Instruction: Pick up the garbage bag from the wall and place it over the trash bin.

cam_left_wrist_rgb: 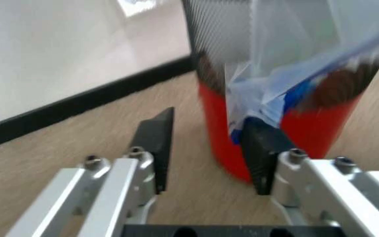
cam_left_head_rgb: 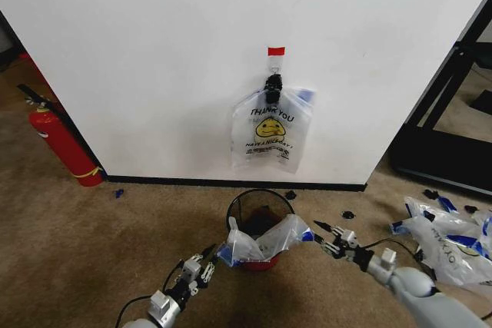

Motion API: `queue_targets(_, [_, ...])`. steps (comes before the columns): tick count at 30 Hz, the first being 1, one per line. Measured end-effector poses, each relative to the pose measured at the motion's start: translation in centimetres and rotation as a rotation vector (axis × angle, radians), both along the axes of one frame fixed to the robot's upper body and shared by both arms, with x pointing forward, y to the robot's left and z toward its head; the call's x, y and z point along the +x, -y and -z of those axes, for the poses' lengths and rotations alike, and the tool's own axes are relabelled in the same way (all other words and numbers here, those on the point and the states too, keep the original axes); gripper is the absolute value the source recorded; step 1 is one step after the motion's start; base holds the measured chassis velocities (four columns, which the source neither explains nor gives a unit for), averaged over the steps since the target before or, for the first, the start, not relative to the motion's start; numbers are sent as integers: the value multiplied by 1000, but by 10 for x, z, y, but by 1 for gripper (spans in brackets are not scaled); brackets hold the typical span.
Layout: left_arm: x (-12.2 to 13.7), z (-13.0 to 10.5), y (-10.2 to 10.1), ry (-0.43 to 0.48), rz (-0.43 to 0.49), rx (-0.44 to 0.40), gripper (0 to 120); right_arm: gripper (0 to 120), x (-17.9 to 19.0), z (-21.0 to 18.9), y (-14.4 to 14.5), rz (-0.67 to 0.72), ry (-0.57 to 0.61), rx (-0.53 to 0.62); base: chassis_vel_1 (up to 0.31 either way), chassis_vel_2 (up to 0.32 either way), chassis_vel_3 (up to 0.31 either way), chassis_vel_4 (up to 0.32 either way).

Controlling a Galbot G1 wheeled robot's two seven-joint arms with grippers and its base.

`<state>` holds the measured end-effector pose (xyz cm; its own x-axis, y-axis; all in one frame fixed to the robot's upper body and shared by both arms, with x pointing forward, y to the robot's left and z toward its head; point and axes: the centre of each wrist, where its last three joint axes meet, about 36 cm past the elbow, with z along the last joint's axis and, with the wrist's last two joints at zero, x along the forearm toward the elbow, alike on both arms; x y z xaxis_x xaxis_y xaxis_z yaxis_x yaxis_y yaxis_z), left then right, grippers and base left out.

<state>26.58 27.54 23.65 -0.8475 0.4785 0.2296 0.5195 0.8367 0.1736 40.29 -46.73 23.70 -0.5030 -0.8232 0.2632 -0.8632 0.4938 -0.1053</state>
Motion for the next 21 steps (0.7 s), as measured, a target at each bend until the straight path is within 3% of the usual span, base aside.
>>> queue_targets(2, [0, 0, 0, 0, 0, 0, 43, 61, 0, 0, 0, 0, 0, 0, 0, 0, 0, 0])
queue_targets(3, [-10, 0, -3, -11, -15, 86, 52, 69, 9, -15, 18, -120, -7, -78, 0, 0, 0, 0])
queue_targets(4, [-15, 0, -5, -20, -23, 120, 55, 72, 14, -24, 27, -170, -4, -127, 0, 0, 0, 0])
queue_targets(8, [-36, -7, -7, -45, -52, 197, 72, 89, 31, -58, 46, -301, 27, -233, 0, 0, 0, 0])
queue_targets(11, [-44, -14, -5, -48, -56, 200, 79, 95, 35, -70, 44, -329, 51, -226, 0, 0, 0, 0])
queue_targets(15, [-54, -25, 12, -38, -60, 151, 96, 100, 36, -85, 21, -384, 108, -159, 0, 0, 0, 0])
queue_targets(17, [-52, -23, 17, -33, -61, 134, 98, 100, 36, -85, 17, -391, 112, -149, 0, 0, 0, 0])
queue_targets(21, [-24, -7, 34, -7, -88, 79, 100, 100, 33, -79, -1, -413, 121, -109, 0, 0, 0, 0])
